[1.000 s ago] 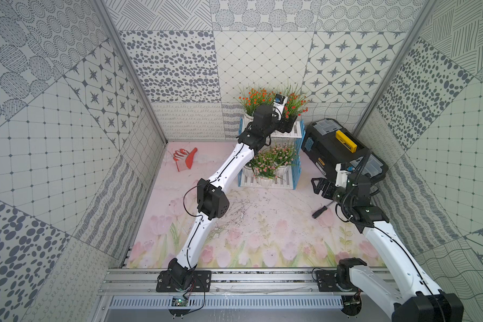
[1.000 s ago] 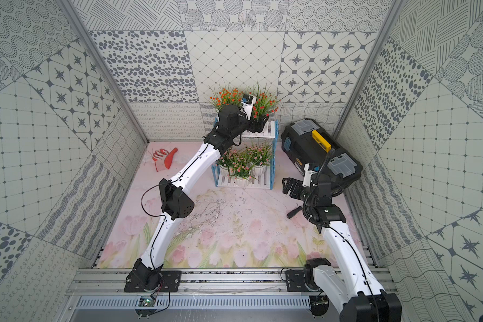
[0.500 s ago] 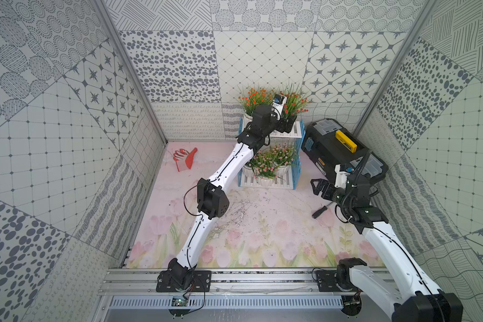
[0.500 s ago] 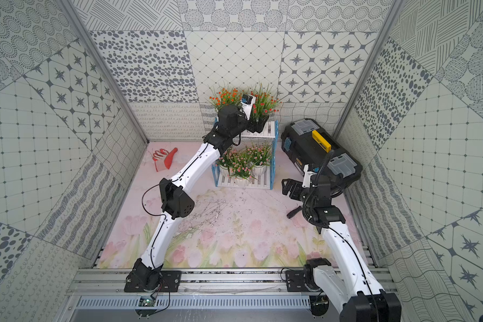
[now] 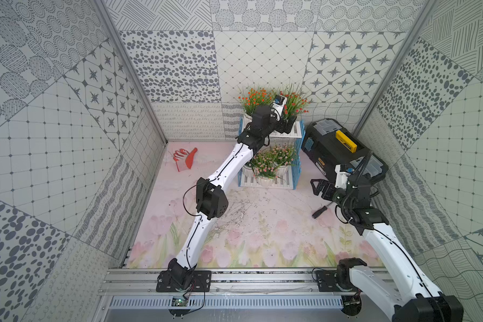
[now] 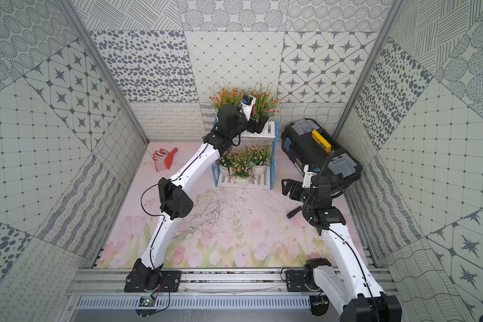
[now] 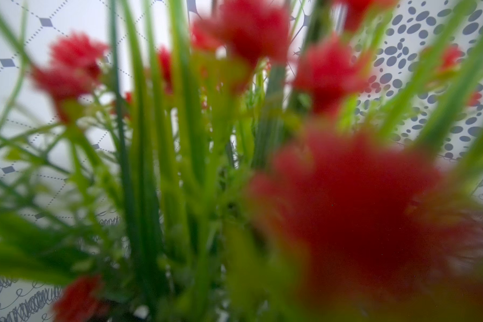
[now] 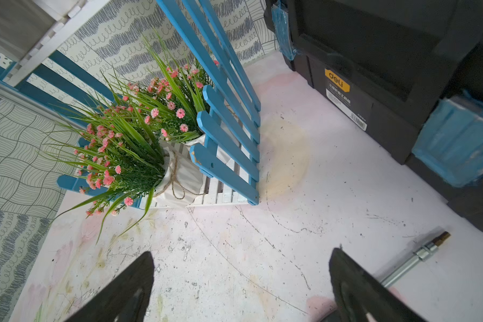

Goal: Place the baby's breath potted plants on the rack by color
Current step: Place the baby's breath potted plant on the rack.

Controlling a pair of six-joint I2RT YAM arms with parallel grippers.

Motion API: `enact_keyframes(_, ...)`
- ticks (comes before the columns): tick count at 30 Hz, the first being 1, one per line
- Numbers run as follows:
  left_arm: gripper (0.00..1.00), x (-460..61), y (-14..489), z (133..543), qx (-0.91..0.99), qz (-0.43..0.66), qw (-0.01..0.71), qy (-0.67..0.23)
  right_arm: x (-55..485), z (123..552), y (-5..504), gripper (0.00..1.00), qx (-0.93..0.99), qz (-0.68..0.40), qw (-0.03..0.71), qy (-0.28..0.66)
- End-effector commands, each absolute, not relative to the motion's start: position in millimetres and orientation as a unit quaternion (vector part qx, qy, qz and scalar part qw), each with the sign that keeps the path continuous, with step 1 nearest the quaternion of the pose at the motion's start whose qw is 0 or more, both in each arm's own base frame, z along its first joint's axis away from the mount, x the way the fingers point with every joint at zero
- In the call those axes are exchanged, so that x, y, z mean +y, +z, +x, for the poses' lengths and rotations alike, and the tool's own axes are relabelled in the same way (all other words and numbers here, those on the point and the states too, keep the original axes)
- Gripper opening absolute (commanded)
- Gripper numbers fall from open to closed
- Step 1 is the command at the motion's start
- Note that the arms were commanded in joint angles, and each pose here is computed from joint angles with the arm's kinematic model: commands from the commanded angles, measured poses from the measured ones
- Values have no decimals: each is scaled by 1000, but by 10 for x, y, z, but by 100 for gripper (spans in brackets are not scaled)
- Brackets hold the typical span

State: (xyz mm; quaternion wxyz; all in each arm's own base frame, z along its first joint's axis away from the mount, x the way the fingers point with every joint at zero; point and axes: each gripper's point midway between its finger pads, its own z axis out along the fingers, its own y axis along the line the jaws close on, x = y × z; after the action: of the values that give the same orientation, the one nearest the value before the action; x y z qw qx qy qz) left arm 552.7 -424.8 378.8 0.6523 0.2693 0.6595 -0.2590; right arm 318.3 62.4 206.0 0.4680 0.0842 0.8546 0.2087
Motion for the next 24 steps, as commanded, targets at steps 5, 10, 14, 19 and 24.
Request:
enact_keyframes(5,98,-4103,4137,5542,622,228,712,-233,636,3185,2182,98,840,72,494,214)
enact_keyframes(10,98,-4112,4156,5504,615,221,721,-231,636,3180,2192,98,839,70,495,214)
enact_keyframes(14,98,-4117,4155,5482,612,216,724,-233,638,3176,2201,98,838,70,496,215)
enact_keyframes(19,98,-4143,4153,5417,610,215,726,-233,635,3164,2200,98,838,71,497,215)
enact_keyframes(24,98,-4182,4103,5352,611,220,724,-232,637,3151,2195,98,837,71,498,216)
